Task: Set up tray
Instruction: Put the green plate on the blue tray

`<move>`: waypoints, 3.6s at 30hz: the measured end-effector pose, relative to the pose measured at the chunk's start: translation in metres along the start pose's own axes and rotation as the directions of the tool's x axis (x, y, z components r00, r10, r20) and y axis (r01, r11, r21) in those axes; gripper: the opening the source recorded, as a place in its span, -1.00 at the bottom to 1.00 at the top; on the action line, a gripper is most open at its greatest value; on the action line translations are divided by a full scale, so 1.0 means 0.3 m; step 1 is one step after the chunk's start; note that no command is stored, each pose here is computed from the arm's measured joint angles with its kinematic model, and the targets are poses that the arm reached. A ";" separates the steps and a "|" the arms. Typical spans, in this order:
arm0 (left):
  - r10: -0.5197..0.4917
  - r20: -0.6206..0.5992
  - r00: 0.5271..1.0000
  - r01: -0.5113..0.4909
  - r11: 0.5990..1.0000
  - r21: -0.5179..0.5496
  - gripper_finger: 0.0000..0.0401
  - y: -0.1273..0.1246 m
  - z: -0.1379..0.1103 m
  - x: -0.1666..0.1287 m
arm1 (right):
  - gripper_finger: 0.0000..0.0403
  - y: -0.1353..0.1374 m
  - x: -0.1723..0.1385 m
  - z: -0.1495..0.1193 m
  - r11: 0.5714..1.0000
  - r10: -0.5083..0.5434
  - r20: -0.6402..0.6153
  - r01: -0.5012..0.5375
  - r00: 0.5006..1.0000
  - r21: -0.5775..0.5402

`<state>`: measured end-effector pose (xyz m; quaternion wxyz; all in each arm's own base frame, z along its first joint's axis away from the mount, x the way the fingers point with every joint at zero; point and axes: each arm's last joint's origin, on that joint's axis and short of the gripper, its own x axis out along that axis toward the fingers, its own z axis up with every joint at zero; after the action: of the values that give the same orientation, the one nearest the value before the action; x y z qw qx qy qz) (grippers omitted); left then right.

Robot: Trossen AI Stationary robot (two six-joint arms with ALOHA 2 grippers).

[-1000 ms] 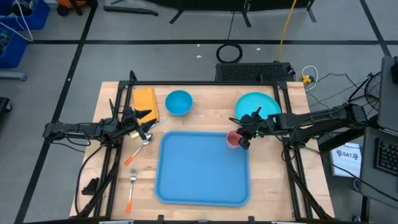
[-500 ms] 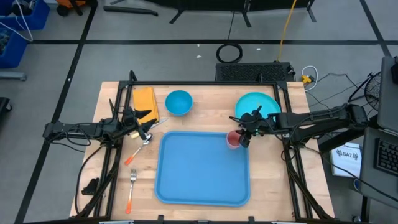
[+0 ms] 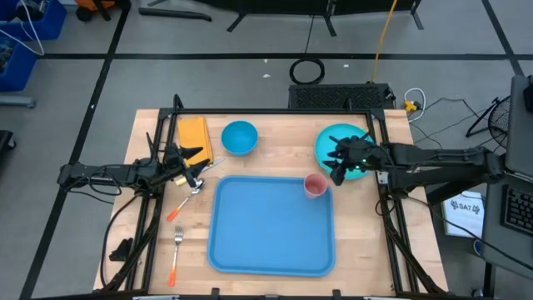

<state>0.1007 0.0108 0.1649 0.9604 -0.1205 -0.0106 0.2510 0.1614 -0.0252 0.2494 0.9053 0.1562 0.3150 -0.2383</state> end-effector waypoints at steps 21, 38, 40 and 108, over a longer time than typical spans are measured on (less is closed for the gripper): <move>-0.006 -0.002 1.000 0.006 1.000 0.001 0.50 -0.001 0.000 0.000 | -0.22 -0.076 0.010 -0.188 0.982 -0.137 -0.538 0.184 0.832 0.035; -0.006 -0.002 1.000 0.006 1.000 0.007 0.50 -0.001 0.000 0.000 | -0.16 -0.058 0.210 -0.279 0.983 -0.121 -0.556 0.179 0.822 0.050; -0.006 -0.003 1.000 0.006 1.000 0.007 0.50 -0.001 -0.001 0.000 | -0.16 -0.056 0.222 -0.285 0.984 -0.119 -0.560 0.174 0.820 0.045; -0.005 -0.001 1.000 0.005 1.000 0.003 0.50 -0.001 0.000 0.000 | -1.00 0.688 0.131 0.196 0.716 0.483 -0.156 -0.491 0.861 -0.496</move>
<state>0.1008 0.0107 0.1648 0.9613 -0.1190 -0.0097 0.2483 0.3269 0.1091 0.2958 0.9411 -0.0150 0.3216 0.1036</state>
